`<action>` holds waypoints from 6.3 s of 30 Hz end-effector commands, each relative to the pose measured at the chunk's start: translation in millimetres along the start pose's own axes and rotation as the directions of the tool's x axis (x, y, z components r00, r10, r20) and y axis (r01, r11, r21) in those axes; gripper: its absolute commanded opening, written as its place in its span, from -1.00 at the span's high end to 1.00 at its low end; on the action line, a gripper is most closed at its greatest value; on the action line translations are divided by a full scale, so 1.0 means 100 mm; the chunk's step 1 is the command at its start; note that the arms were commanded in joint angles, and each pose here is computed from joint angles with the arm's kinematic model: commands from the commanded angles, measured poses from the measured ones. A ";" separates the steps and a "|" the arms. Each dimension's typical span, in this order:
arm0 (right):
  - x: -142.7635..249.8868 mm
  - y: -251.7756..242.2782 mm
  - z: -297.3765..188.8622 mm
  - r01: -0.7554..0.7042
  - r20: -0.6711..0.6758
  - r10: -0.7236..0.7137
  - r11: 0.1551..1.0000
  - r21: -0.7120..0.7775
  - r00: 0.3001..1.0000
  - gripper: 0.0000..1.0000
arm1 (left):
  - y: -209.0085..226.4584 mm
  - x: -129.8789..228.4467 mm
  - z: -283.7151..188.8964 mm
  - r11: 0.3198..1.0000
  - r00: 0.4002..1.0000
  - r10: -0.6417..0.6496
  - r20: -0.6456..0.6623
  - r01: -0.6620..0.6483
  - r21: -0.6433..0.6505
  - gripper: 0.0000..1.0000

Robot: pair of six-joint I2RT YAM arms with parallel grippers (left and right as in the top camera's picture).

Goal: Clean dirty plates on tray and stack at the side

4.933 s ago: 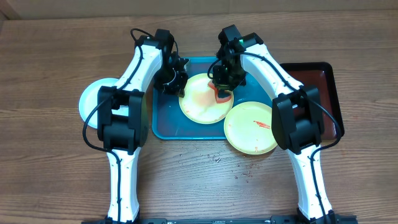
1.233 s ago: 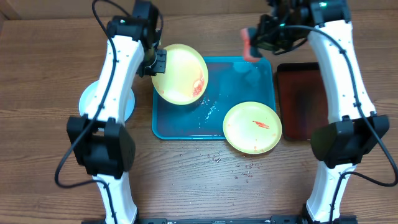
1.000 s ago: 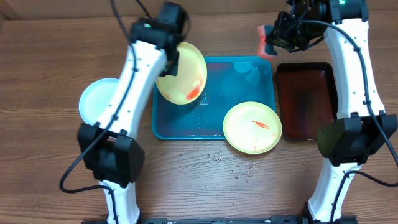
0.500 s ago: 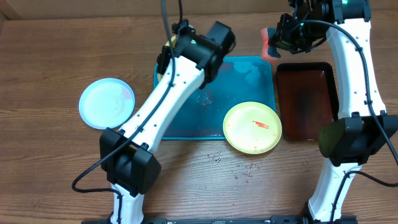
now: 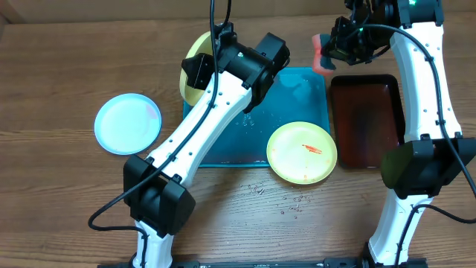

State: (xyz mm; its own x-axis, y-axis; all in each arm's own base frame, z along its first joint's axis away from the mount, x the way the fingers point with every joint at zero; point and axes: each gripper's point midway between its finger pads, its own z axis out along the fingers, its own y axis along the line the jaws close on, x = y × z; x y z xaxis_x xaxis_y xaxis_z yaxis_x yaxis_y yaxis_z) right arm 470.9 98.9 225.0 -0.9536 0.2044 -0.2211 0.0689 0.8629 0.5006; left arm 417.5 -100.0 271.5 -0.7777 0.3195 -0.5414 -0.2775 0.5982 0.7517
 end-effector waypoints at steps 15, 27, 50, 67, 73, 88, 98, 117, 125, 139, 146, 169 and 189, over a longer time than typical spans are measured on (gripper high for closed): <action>0.00 0.01 -0.06 0.005 0.005 -0.005 1.000 -0.001 1.000 0.93 | 0.10 0.04 -0.15 0.993 0.993 -0.114 0.028 0.114 -0.031 0.91; 0.02 0.01 -0.05 0.003 -0.003 -0.003 1.000 0.000 1.000 0.92 | -0.09 0.19 -0.14 0.984 0.985 -0.155 -0.073 0.161 0.072 0.92; 0.03 0.01 -0.05 0.001 -0.006 -0.001 1.000 0.001 1.000 0.92 | -0.47 0.37 -0.10 0.945 0.965 -0.084 -0.248 0.156 0.289 0.92; 0.05 0.00 -0.05 -0.002 -0.013 0.002 1.000 0.003 1.000 0.92 | -0.39 0.70 0.85 0.634 0.811 0.054 -0.583 0.424 0.647 0.91; 0.06 -0.04 -0.05 -0.006 -0.017 0.007 1.000 0.025 1.000 0.92 | 0.12 1.12 1.35 0.628 0.698 0.018 -0.716 0.550 0.551 0.91; 0.06 -0.05 -0.05 -0.007 -0.016 0.007 0.999 0.032 1.000 0.92 | 0.58 2.26 2.33 0.526 0.454 -0.139 -0.880 0.787 0.323 0.91; 0.03 -0.04 -0.05 -0.001 -0.005 0.002 1.000 0.028 1.000 0.91 | 0.13 2.50 2.59 0.429 0.457 -0.193 -0.868 0.835 0.344 0.92; 0.04 -0.04 -0.05 -0.001 -0.006 0.001 1.000 0.027 1.000 0.91 | 0.34 1.98 2.46 0.471 0.565 -0.171 -0.807 0.766 0.437 -0.06; 0.04 -0.04 -0.05 -0.001 -0.005 0.001 1.000 0.028 1.000 0.91 | 0.28 1.14 1.88 0.392 0.708 -0.095 -0.699 0.672 0.628 -0.03; 0.05 -0.04 -0.05 -0.004 -0.012 0.004 1.000 0.030 1.000 0.91 | -1.54 0.44 -0.20 0.066 0.884 0.194 -0.426 0.422 0.904 -0.05; 0.05 -0.04 -0.05 -0.004 -0.012 0.005 1.000 0.030 1.000 0.91 | -2.10 0.61 -0.69 0.061 0.890 0.289 -0.352 0.350 0.935 -0.08; 0.07 -0.10 -0.05 -0.005 -0.017 0.006 0.998 0.059 1.000 0.91 | -2.74 1.49 -1.01 0.055 0.747 0.589 -0.308 0.343 0.938 0.08; 0.08 -0.10 -0.06 -0.007 -0.021 0.008 0.998 0.060 1.000 0.90 | -2.81 1.60 -0.98 0.175 0.725 0.585 -0.364 0.325 0.929 0.32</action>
State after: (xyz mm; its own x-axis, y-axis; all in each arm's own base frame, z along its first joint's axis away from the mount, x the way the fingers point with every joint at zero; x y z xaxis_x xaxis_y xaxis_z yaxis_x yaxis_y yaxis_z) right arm 459.5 90.3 217.0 -0.9618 0.2072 -0.1787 0.1076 0.8869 0.4492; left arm 320.0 -292.3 22.2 -0.9299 0.3330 0.1563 0.2385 0.8693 -0.4329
